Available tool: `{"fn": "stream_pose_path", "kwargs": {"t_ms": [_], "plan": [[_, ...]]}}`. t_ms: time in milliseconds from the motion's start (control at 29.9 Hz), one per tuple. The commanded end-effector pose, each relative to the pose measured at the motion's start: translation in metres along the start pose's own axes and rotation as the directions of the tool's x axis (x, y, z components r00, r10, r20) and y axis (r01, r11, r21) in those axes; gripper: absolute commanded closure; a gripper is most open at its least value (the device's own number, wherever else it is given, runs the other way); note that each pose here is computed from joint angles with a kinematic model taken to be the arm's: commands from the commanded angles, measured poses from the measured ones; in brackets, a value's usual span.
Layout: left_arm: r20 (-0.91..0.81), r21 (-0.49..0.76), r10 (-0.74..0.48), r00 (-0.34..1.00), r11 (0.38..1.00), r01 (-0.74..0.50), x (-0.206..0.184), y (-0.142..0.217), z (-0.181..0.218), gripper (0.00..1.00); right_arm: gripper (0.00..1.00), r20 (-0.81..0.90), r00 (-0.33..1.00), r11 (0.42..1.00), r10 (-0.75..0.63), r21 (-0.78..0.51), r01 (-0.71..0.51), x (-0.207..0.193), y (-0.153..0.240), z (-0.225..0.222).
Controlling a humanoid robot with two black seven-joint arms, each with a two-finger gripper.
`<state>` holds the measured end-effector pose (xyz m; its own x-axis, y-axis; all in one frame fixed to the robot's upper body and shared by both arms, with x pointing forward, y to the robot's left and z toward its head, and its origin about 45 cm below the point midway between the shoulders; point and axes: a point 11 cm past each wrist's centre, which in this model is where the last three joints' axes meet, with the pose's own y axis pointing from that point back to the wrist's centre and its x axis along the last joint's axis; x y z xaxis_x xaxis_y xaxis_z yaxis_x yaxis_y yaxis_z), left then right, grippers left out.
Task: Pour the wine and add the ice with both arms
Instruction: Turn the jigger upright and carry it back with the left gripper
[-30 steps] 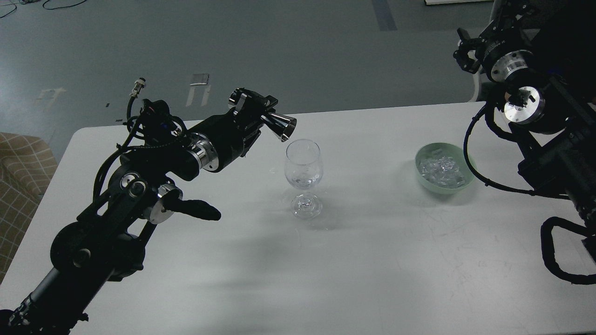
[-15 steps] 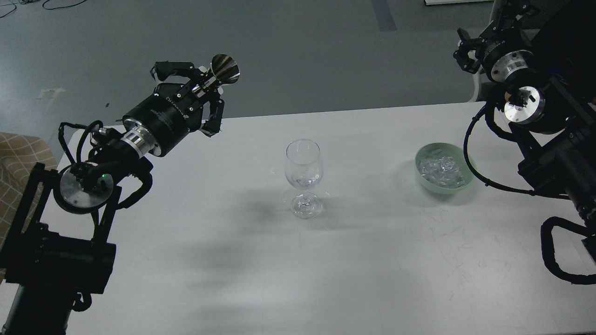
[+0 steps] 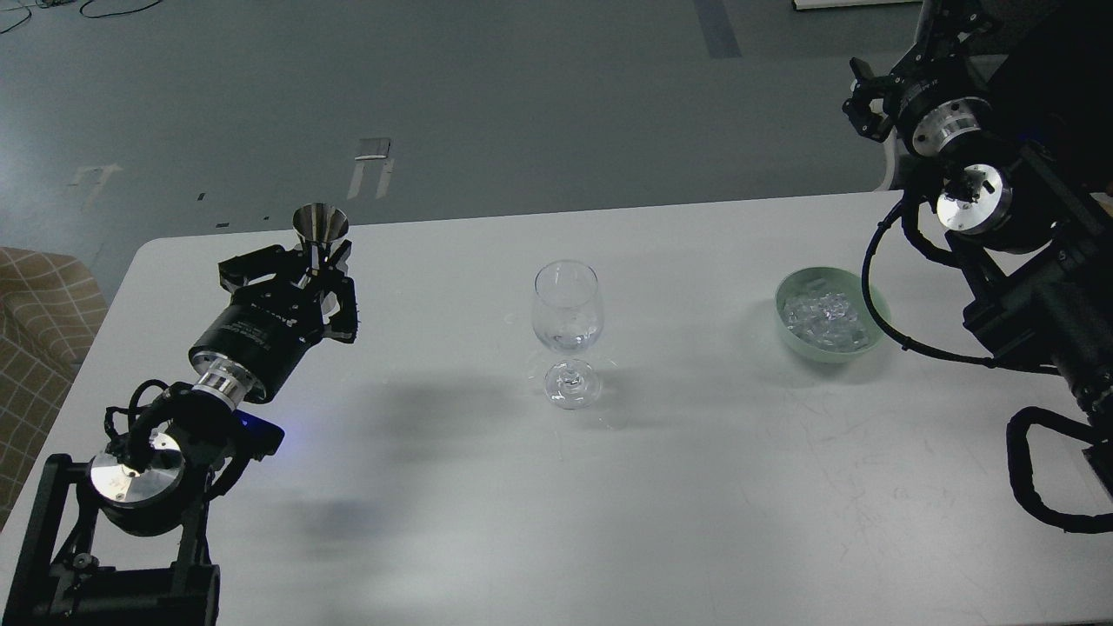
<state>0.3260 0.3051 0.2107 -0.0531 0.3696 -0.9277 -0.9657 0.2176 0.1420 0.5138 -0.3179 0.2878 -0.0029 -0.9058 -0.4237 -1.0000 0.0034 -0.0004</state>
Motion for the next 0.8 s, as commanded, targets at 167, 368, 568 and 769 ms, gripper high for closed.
{"fn": "stream_pose_path", "kwargs": {"t_ms": [167, 368, 568, 769], "plan": [[-0.032, -0.036, 0.079, 0.996, 0.996, -0.08, 0.045, 0.007, 0.005, 1.0, 0.0, 0.0, 1.0, 1.0, 0.002, -0.002, -0.002, 0.001, 0.001, 0.001], [-0.047, -0.046, 0.122, 0.991, 0.991, -0.125, 0.061, 0.009, 0.007, 0.8, 0.0, 0.0, 1.0, 1.0, 0.004, -0.003, -0.004, 0.002, 0.001, 0.001], [-0.057, -0.048, 0.143, 0.988, 0.988, -0.146, 0.069, 0.01, 0.006, 0.56, 0.0, 0.0, 1.0, 1.0, 0.009, -0.006, -0.009, 0.003, 0.001, 0.003], [-0.065, -0.085, 0.156, 0.986, 0.983, -0.161, 0.074, 0.011, 0.008, 0.5, 0.0, 0.0, 1.0, 1.0, 0.009, -0.006, -0.009, 0.003, 0.001, 0.003]]}}
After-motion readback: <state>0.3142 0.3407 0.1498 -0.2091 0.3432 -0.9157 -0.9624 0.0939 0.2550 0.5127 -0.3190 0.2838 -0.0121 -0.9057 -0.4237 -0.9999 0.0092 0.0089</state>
